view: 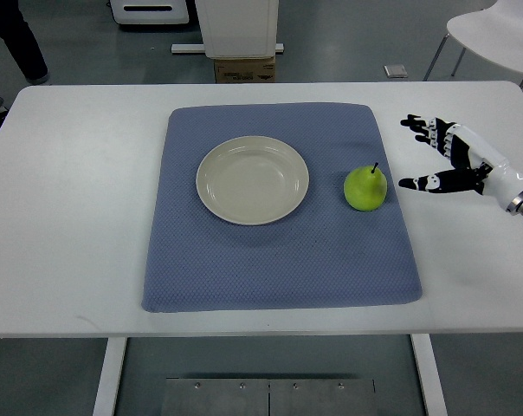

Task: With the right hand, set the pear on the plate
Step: 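Reach the right hand toward the green pear on the mat, then close the right hand fingers around the green pear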

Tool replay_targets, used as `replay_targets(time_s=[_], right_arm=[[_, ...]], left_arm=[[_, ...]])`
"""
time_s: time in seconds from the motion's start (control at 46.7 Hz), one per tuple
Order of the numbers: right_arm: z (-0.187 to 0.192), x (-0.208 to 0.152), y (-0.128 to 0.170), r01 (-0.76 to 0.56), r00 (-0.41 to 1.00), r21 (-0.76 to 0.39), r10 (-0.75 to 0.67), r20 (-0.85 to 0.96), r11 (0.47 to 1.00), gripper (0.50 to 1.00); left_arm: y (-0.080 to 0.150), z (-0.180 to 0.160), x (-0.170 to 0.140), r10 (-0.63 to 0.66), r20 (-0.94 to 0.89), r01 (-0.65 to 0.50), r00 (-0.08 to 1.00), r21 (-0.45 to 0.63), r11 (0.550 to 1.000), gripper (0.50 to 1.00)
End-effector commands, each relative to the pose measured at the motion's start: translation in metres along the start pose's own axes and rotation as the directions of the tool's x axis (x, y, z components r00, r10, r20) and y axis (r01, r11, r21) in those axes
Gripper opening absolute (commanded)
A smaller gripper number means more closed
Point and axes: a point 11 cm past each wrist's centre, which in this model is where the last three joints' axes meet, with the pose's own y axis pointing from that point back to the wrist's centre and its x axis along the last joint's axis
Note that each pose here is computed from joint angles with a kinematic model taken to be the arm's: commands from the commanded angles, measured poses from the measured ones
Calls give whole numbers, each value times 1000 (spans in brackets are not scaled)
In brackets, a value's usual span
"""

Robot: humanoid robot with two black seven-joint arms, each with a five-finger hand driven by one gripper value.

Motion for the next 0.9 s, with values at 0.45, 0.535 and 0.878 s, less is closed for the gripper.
replay_targets(time_s=[0.45, 0.535, 0.878], right_arm=[[-4, -36, -25, 110, 979, -33, -114, -166, 993, 947], [-2, -36, -24, 101, 976, -41, -107, -192, 994, 941], [2, -51, -29, 117, 964, -50, -126, -234, 992, 880]], left_arm=[[0, 0, 0, 0, 0, 0, 1000, 0, 1000, 1000], [0, 0, 0, 0, 0, 0, 1000, 0, 1000, 1000], [0, 0, 0, 0, 0, 0, 1000, 0, 1000, 1000]])
